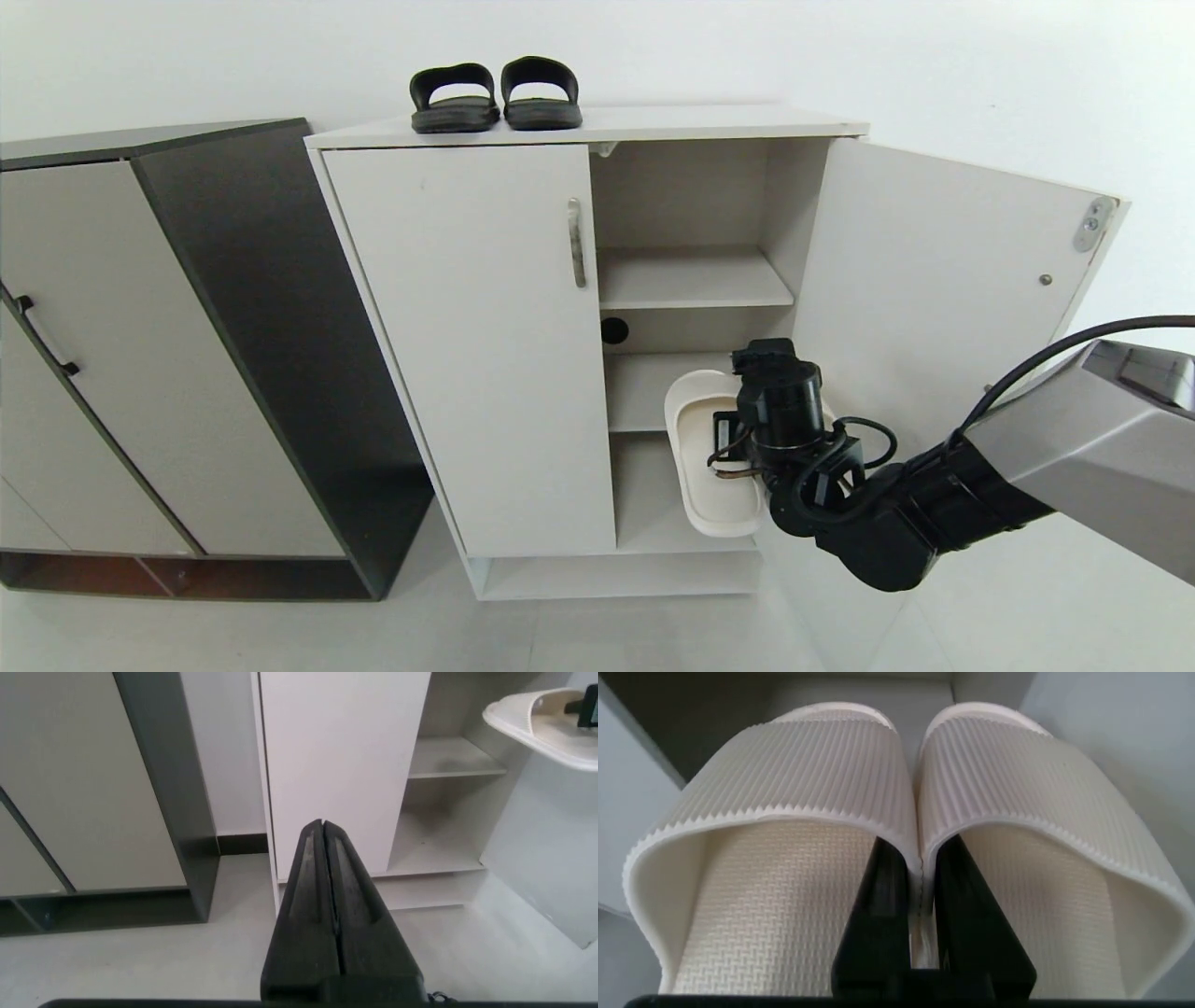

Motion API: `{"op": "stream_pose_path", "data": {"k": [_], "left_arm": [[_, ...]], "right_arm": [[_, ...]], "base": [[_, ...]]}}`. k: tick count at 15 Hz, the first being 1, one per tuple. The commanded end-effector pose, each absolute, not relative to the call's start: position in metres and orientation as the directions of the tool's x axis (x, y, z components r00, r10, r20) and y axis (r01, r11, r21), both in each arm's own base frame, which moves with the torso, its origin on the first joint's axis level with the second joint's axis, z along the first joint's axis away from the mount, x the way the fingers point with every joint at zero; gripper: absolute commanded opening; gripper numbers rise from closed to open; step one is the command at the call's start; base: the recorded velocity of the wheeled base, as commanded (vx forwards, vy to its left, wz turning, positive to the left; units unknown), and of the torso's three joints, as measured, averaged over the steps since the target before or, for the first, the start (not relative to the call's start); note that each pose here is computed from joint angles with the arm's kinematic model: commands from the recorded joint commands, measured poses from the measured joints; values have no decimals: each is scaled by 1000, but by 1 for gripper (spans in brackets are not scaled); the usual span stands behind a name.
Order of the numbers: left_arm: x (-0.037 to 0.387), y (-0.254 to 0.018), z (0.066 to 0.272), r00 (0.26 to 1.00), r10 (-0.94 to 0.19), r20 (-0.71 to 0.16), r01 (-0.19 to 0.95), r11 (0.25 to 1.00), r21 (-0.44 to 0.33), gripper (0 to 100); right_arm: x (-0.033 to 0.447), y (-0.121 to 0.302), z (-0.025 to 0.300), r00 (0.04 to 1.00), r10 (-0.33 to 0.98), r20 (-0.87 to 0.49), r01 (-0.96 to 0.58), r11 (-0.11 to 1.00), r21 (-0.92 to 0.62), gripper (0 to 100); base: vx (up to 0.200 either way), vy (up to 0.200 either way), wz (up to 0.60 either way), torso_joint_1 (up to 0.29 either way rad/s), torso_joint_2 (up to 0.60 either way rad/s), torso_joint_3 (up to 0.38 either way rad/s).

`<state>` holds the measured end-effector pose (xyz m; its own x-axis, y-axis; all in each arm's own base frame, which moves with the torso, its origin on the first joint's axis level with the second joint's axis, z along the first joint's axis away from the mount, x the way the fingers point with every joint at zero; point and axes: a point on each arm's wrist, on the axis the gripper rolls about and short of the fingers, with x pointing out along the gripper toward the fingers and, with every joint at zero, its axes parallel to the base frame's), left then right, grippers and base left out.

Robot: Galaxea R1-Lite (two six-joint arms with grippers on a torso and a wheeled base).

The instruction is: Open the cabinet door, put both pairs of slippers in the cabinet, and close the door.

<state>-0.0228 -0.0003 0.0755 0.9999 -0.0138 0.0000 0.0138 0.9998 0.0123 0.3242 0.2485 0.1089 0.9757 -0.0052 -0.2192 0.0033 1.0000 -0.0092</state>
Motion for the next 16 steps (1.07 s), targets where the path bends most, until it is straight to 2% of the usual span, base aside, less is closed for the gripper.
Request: {"op": "stream_pose_path", "data": {"k": [1, 16], "left_arm": [[-23, 0, 76, 1000, -14, -2, 14, 1000, 12, 0], [-23, 0, 76, 1000, -14, -2, 14, 1000, 12, 0]], "right_arm": [[326, 246, 107, 975, -13, -222, 10, 1000, -12, 0], [340, 222, 102, 968, -68, -241, 64, 998, -24, 0]], "base": [[0, 0, 0, 0, 0, 0], [0, 0, 0, 0, 0, 0]]}}
